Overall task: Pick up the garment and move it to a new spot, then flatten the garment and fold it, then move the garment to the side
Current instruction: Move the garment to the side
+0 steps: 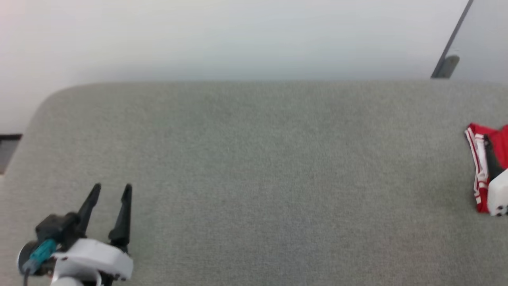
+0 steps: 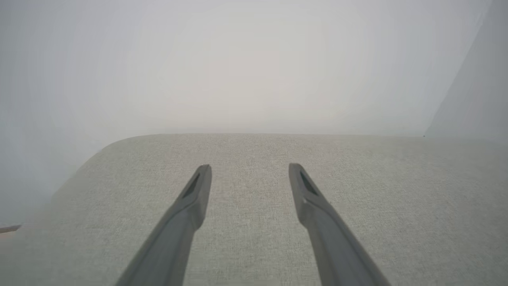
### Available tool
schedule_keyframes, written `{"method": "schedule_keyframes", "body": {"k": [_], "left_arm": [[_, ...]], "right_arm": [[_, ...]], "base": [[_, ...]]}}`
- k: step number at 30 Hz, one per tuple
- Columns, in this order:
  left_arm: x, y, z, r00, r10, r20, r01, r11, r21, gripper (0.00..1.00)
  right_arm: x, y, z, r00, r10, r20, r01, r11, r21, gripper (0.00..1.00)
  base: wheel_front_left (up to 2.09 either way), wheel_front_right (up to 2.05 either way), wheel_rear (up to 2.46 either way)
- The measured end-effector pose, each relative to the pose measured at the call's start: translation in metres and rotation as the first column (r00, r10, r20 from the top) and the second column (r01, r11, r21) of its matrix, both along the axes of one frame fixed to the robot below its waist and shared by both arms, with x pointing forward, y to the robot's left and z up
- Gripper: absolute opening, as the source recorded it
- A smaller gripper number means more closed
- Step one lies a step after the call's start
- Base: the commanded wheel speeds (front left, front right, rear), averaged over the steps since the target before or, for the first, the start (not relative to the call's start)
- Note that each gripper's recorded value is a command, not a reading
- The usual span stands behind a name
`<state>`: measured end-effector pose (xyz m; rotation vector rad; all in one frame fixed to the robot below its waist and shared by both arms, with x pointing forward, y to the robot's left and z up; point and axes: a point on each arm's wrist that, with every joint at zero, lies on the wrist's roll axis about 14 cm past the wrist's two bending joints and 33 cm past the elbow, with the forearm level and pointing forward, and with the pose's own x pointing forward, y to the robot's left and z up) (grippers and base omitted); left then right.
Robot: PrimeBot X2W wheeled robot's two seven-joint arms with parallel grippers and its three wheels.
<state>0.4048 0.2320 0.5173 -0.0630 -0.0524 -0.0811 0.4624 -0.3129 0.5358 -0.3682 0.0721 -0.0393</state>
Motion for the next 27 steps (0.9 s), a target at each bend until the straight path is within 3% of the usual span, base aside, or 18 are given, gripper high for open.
{"method": "schedule_keyframes", "body": {"k": [11, 27], "left_arm": [[-0.046, 0.036, 0.013, 0.993, 0.113, 0.044, -0.112, 0.993, -0.024, 1.00], [-0.066, 0.049, -0.003, 0.990, 0.142, 0.009, -0.141, 0.989, -0.031, 1.00]], "right_arm": [[-0.032, 0.048, 0.022, 0.984, 0.096, 0.152, -0.108, 0.991, 0.075, 1.00], [-0.088, 0.074, 0.012, 0.971, 0.087, 0.225, -0.125, 0.978, 0.164, 1.00]], "base": [[0.00, 0.00, 0.00], [0.00, 0.00, 0.00]]}}
